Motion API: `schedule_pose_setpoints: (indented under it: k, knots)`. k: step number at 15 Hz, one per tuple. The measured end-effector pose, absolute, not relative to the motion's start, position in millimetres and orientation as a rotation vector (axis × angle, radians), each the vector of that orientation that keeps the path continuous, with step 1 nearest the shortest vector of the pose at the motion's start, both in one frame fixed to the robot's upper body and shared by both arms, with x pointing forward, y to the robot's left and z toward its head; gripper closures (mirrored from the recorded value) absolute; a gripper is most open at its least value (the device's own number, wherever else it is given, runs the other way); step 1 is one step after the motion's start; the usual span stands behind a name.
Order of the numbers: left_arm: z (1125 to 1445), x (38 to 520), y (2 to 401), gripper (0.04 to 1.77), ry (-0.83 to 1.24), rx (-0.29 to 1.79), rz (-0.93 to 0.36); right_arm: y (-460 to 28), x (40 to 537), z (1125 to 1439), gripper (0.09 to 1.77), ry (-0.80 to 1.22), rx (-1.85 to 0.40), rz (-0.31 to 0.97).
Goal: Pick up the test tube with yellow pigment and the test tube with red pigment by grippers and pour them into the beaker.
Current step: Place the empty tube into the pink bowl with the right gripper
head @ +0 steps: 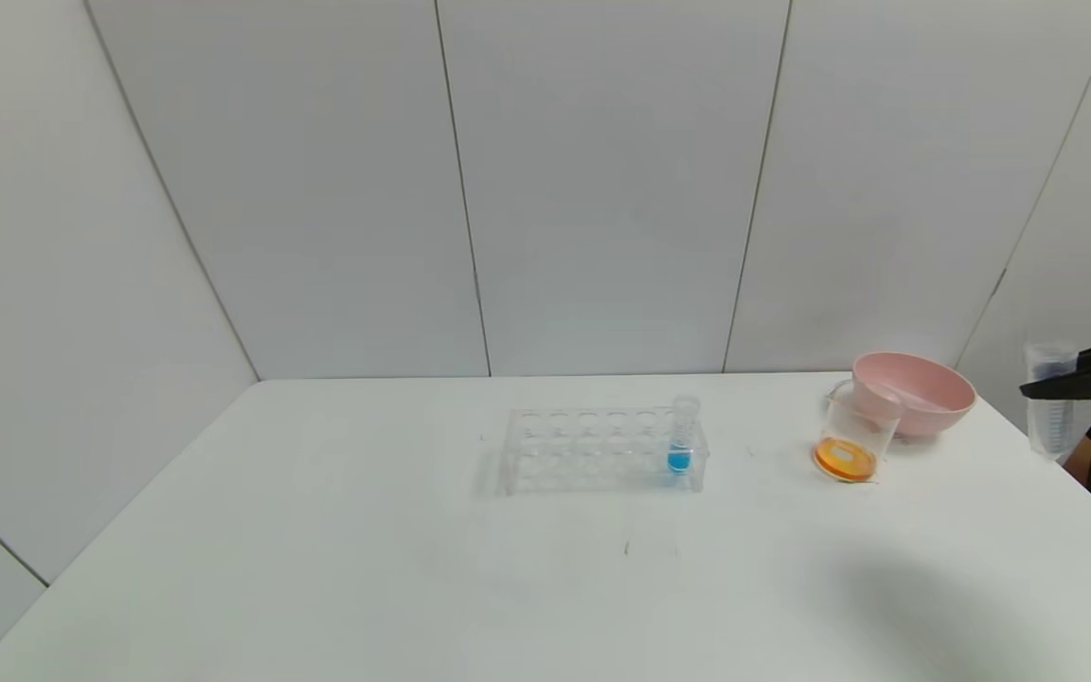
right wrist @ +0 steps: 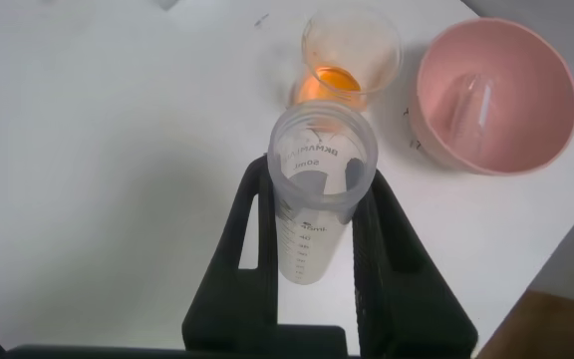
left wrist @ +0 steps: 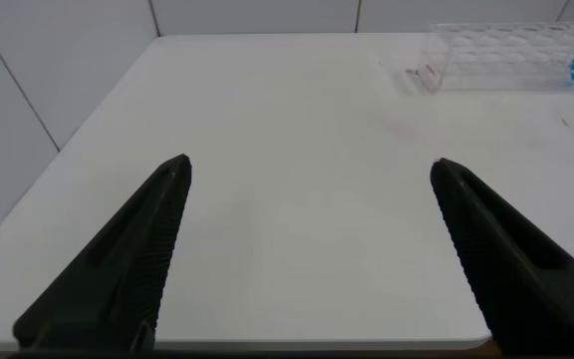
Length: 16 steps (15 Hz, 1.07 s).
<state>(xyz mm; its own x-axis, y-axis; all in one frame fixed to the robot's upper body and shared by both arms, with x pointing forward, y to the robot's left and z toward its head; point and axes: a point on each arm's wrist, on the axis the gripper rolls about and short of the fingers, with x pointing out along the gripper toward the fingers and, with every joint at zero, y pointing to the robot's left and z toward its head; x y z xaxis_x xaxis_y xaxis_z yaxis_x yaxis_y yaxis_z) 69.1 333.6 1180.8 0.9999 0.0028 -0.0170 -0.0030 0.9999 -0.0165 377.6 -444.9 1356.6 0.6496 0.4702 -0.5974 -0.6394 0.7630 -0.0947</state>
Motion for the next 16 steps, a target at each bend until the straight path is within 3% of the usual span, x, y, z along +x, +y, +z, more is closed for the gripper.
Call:
schedule_pose_setpoints:
  k: [8,13,16]
  knots:
    - [1181,69,334,0.09,0.017,-0.017,0.003,-475,381,1326,1.37,0.385,-0.109,0.309]
    - [1181,69,334,0.09,0.017,-0.017,0.003,-455,428,1304,1.37,0.300,-0.054,0.022]
    - [1181,69,334,0.09,0.017,-0.016,0.003,-436,458,1283,1.37,0.327,-0.053,-0.009]
